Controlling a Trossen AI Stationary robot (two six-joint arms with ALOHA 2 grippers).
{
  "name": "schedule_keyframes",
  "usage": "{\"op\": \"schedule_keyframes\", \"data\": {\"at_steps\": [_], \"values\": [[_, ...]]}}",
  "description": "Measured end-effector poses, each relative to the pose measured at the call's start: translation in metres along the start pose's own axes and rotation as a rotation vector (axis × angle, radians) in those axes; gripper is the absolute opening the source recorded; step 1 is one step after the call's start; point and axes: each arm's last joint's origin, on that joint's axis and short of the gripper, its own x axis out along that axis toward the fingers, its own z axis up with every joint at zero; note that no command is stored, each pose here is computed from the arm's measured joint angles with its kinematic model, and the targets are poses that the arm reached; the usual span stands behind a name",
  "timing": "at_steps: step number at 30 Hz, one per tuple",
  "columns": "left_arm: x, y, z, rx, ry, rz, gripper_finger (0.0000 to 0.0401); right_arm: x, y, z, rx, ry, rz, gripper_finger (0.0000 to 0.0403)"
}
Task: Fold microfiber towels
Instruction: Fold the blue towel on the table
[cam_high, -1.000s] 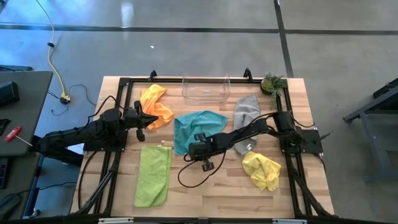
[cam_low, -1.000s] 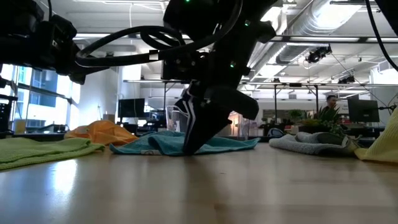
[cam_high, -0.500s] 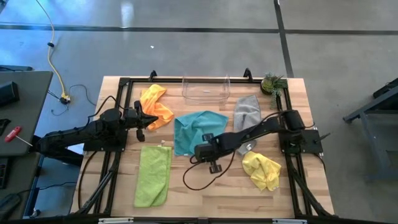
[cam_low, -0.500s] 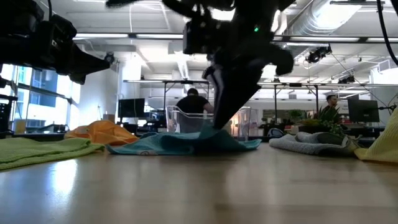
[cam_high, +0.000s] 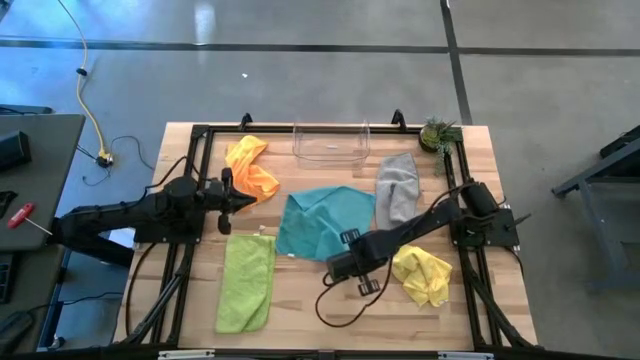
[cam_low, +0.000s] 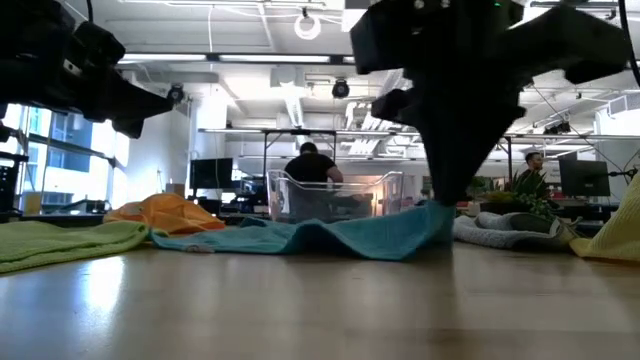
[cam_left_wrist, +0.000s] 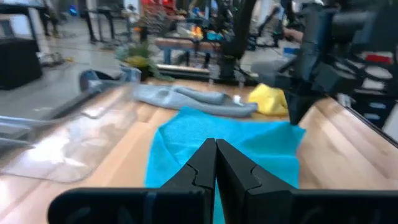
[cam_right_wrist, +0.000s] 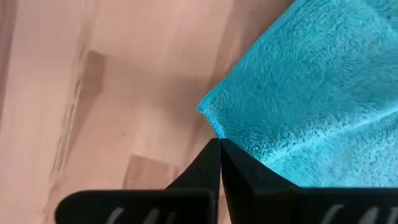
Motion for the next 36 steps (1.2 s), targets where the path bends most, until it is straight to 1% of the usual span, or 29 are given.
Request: {"op": "schedule_keyframes", "data": {"at_steps": [7,12,15,18,21,23,25,28,31,33,34,36], "values": [[0.006,-0.013,-0.007,0.002,0.085,-0.112,0.0000,0.020,0.013,-0.019,-0.026,0.079,0.043,0.0000],[0.010,-0.020,-0.007,-0.020,0.126,-0.103,0.0000,0.028,0.023,-0.029,-0.057,0.123,0.105,0.0000],[0.014,-0.022,-0.002,-0.015,0.153,-0.085,0.0000,0.030,0.029,-0.033,-0.097,0.140,0.112,0.0000],[0.018,-0.025,0.001,-0.022,0.181,-0.091,0.0000,0.031,0.035,-0.036,-0.118,0.150,0.123,0.0000],[0.023,-0.026,0.005,-0.029,0.210,-0.077,0.0000,0.030,0.041,-0.037,-0.129,0.155,0.115,0.0001],[0.026,-0.026,0.006,-0.027,0.227,-0.071,0.0000,0.026,0.044,-0.036,-0.131,0.178,0.120,0.0009],[0.029,-0.027,0.009,-0.034,0.233,-0.069,0.0000,0.018,0.046,-0.033,-0.107,0.182,0.113,0.0025],[0.033,-0.027,0.010,-0.061,0.220,-0.065,0.0000,0.003,0.047,-0.028,-0.044,0.198,0.078,0.0059],[0.036,-0.028,0.009,-0.063,0.229,-0.063,0.0000,-0.017,0.042,-0.026,0.031,0.184,0.047,0.0085],[0.039,-0.028,0.007,-0.063,0.237,-0.062,0.0000,-0.031,0.036,-0.027,0.104,0.145,0.016,0.0086],[0.040,-0.028,0.006,-0.062,0.245,-0.062,0.0000,-0.036,0.033,-0.029,0.139,0.109,-0.001,0.0079],[0.043,-0.029,0.005,-0.062,0.243,-0.076,0.0000,-0.042,0.026,-0.033,0.195,-0.004,-0.027,0.0050]]}}
